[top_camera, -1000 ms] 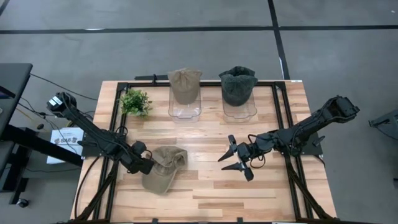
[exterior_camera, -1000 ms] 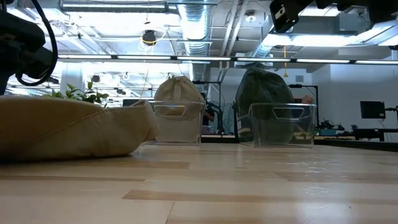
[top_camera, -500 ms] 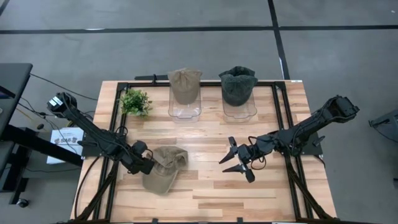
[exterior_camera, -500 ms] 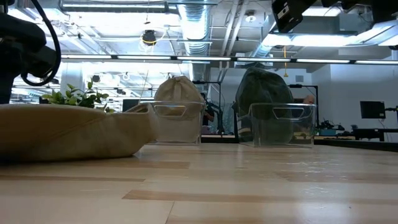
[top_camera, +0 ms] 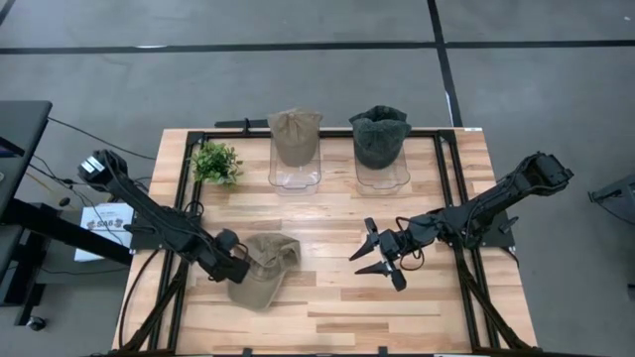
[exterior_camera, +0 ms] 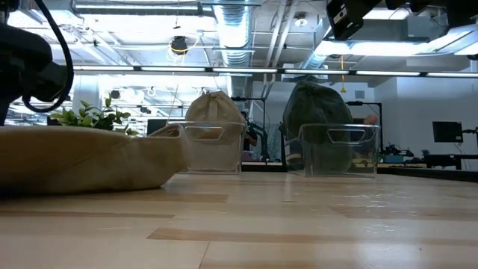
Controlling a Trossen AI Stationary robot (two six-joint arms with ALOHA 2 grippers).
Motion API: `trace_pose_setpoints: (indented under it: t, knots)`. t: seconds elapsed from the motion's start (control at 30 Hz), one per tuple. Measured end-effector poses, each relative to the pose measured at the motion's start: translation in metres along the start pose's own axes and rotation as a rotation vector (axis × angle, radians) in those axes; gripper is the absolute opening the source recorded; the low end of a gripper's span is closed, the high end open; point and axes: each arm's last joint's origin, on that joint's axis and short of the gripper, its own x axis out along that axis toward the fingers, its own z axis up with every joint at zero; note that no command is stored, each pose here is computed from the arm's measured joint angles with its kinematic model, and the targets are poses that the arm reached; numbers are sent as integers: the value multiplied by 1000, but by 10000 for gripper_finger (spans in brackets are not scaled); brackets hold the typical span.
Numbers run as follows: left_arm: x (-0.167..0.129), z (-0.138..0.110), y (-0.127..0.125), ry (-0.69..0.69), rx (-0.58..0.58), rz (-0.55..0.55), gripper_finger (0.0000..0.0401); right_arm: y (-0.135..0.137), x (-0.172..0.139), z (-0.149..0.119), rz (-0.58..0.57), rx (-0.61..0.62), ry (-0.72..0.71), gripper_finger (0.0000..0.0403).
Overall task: Pick & Place hat
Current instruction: Put the brown cap into the left transparent bin
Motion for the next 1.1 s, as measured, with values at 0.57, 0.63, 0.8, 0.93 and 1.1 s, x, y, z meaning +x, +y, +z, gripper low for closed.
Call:
trace_pose_setpoints:
  t: [0.57, 0.63, 0.8, 0.93, 1.1]
  knots:
    - [17, -1, -17, -94, 135, -94, 25, 0, 0, 0, 0, 0, 0, 154]
    - [15, 0, -20, -130, 157, -127, 13, 0, 0, 0, 0, 0, 0, 154]
    - [14, 2, -27, -222, 228, -181, 15, 0, 0, 0, 0, 0, 0, 154]
    - [13, 6, -32, -322, 289, -211, 13, -1, 0, 1, -22, 0, -10, 154]
    - [11, 14, -37, -463, 371, -211, 13, -4, 0, 6, -151, -6, -68, 154]
